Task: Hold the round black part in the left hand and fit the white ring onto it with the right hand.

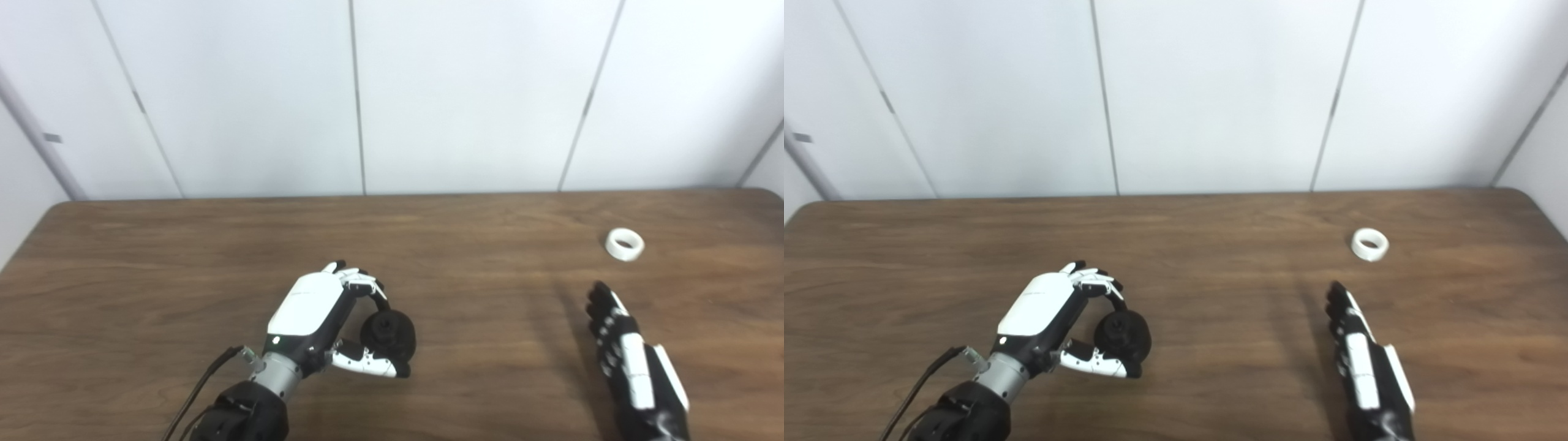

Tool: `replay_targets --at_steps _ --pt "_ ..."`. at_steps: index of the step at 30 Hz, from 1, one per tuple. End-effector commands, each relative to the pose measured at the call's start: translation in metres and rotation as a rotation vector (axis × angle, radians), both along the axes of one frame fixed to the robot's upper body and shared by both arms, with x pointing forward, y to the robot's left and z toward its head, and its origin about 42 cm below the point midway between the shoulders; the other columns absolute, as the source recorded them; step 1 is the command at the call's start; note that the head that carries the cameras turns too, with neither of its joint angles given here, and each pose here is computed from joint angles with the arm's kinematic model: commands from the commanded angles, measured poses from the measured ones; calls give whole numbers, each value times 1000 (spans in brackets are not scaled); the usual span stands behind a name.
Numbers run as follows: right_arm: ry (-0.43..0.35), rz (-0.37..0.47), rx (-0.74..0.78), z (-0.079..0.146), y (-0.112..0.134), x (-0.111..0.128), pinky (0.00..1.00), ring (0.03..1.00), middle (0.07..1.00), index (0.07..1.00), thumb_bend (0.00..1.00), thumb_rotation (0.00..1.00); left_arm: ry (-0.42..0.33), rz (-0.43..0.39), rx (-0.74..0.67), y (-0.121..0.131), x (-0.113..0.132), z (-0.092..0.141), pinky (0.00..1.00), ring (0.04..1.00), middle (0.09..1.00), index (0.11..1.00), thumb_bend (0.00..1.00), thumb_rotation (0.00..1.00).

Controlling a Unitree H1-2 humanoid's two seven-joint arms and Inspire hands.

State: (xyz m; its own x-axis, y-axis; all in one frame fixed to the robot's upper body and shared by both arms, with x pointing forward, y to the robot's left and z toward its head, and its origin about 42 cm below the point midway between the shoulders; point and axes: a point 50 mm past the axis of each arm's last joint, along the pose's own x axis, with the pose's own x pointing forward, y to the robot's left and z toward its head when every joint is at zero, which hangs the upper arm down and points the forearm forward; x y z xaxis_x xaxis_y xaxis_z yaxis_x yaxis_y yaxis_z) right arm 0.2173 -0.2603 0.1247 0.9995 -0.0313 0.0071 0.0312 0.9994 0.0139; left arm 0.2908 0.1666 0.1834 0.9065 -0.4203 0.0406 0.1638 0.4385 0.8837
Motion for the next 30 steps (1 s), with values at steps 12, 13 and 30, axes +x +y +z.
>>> replay_targets --at_steps 12,13,30 --pt "22 15 49 7 25 -7 989 974 961 941 627 971 -65 -64 34 -24 -18 -11 964 849 759 485 522 55" --pt "21 15 51 7 25 -7 988 975 962 942 626 977 -64 -63 33 -24 -19 -14 958 847 760 485 522 54" --pt "3 -13 44 18 27 -6 973 972 961 936 605 996 -80 -78 55 -22 -22 -41 932 837 760 485 522 53"
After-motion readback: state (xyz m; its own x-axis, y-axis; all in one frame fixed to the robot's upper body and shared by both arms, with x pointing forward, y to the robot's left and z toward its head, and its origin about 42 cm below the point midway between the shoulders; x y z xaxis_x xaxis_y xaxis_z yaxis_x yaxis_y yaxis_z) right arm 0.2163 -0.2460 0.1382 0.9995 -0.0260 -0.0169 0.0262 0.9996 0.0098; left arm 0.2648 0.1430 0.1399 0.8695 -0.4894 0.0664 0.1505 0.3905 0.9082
